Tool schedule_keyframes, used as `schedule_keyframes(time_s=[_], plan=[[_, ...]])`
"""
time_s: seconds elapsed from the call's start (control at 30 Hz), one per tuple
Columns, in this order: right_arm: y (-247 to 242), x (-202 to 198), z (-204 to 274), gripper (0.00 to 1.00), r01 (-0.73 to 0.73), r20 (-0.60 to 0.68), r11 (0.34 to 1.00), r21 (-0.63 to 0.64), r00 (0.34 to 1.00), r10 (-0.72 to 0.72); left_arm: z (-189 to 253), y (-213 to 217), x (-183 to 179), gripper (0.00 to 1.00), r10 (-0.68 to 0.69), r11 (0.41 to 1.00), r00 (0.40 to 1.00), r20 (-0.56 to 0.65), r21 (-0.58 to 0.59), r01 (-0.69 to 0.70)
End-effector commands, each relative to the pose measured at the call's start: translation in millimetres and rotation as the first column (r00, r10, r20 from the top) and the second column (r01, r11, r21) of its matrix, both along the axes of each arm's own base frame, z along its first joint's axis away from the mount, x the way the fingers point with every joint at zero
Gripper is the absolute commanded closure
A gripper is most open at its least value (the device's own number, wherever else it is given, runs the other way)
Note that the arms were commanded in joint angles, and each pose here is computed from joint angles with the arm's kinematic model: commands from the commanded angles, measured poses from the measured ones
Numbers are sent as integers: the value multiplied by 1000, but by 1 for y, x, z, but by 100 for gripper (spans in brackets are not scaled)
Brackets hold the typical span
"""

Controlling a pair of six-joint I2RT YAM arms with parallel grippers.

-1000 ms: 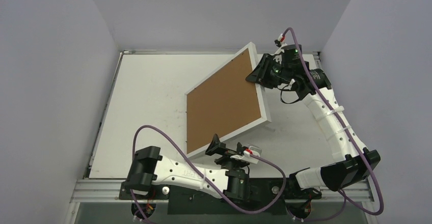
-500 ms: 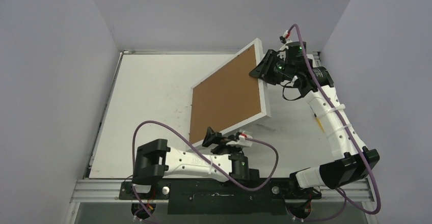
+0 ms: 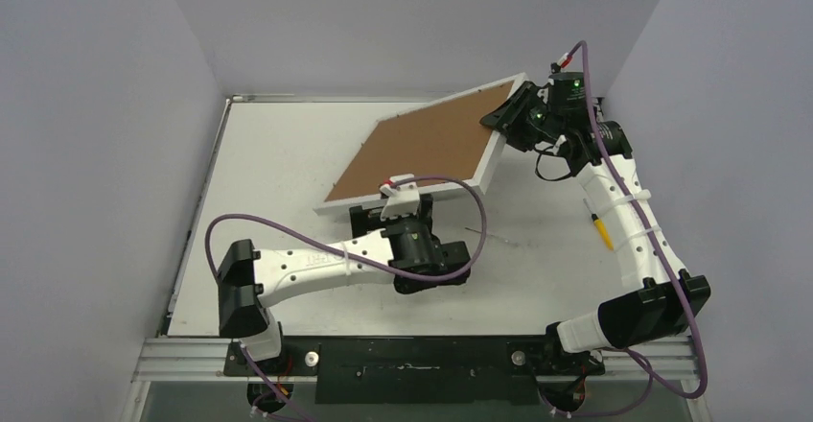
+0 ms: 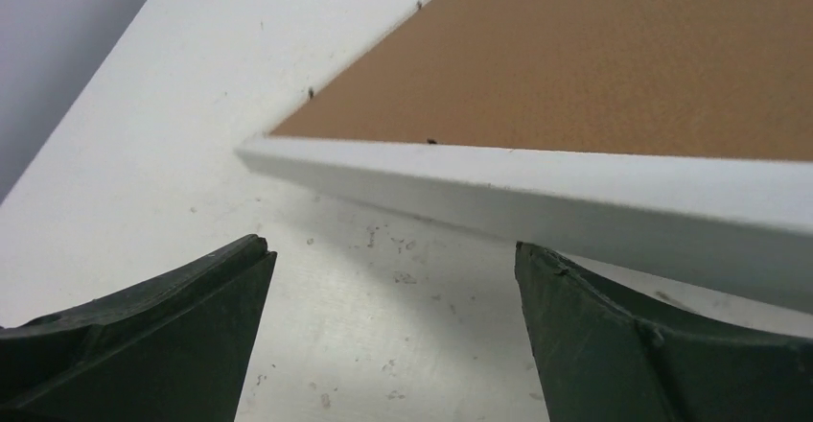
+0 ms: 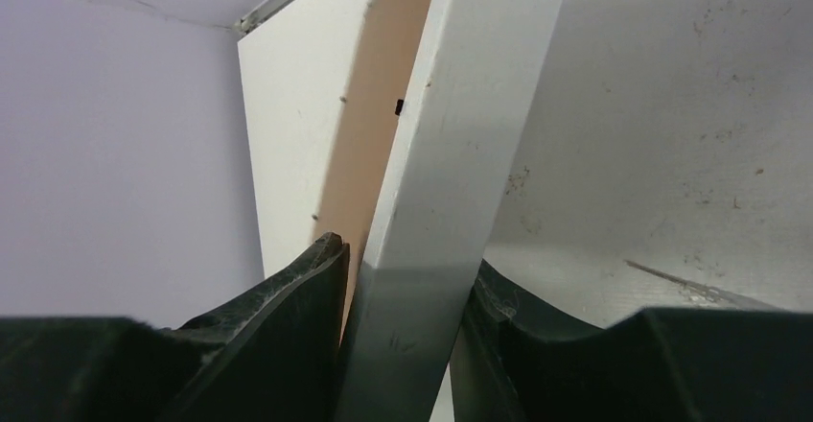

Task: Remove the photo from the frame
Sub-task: Turn over the photo frame at the center of the board.

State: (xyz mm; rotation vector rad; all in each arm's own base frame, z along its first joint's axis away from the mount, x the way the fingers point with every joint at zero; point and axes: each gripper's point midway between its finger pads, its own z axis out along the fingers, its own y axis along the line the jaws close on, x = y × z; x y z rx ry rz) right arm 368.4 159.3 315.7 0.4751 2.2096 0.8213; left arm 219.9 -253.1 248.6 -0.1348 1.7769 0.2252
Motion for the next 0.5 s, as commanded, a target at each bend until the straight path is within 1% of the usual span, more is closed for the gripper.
schedule_keyframes(time_s=[0.0, 0.13, 0.27, 0.37, 0.47], plan=[[6, 3, 33, 95, -140, 202, 984, -107, 966, 159, 145, 52, 38, 4, 154, 972, 881, 446, -228, -55], [3, 3, 31, 95, -133, 202, 986, -102, 968, 152, 137, 77, 65, 4, 279, 939, 842, 461, -315, -139], [-1, 3, 29, 95, -133, 194, 985, -111, 969, 153, 139, 75, 81, 4, 313, 939, 834, 455, -283, -198], [-4, 4, 29, 95, -132, 196, 985, -112, 969, 152, 137, 73, 94, 4, 329, 940, 831, 448, -236, -244], [-7, 5, 30, 95, -127, 198, 985, -116, 969, 148, 135, 67, 96, 4, 323, 943, 836, 444, -222, -246]])
